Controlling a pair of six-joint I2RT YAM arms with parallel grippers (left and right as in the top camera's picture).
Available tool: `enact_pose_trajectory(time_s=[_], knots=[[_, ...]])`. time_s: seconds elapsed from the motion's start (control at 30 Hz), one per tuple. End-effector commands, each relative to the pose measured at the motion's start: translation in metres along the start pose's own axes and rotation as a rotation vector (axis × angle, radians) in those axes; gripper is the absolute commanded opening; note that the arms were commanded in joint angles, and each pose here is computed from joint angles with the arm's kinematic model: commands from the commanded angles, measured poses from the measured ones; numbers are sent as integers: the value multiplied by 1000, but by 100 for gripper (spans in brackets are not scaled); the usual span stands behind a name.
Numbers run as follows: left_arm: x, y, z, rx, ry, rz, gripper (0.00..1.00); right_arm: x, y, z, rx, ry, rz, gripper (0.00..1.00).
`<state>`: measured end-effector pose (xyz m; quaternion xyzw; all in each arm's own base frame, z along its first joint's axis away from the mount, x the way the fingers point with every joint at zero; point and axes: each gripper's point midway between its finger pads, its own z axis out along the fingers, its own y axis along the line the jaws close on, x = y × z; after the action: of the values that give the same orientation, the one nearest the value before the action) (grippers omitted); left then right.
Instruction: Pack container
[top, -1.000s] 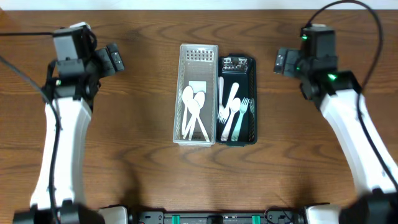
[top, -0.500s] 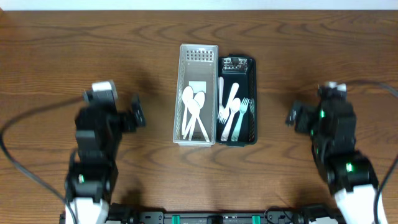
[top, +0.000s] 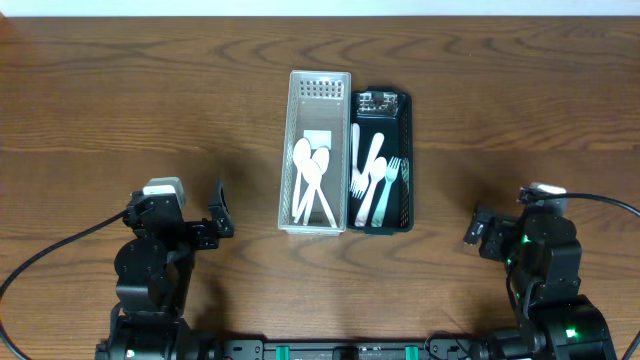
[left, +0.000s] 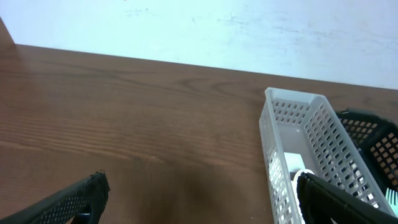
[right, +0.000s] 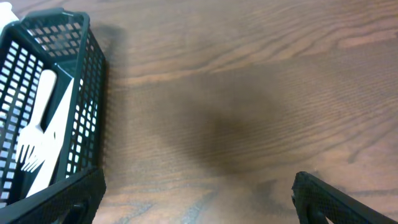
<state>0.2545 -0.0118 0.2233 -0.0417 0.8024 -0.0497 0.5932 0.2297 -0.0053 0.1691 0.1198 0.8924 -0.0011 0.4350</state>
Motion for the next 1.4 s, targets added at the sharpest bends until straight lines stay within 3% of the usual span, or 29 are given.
enact_pose_trajectory(time_s=[0.0,0.57,0.77,0.97,1.13,1.37], knots=[[5,2,0,-11,16,11,98,6,-1,1,2,18,10,99],[58,10,-6,-43,233,21,98,5,-3,-7,-6,-7,15,99],[82,14,-14,-57,336,26,98,-8,-9,-41,-35,-162,18,99],[104,18,-23,-71,431,30,98,11,-18,-66,-80,-259,25,99],[115,20,-28,-79,483,33,98,15,-10,-39,-107,-298,18,99],[116,20,-29,-80,489,33,98,-23,11,-13,-179,-606,-48,99]])
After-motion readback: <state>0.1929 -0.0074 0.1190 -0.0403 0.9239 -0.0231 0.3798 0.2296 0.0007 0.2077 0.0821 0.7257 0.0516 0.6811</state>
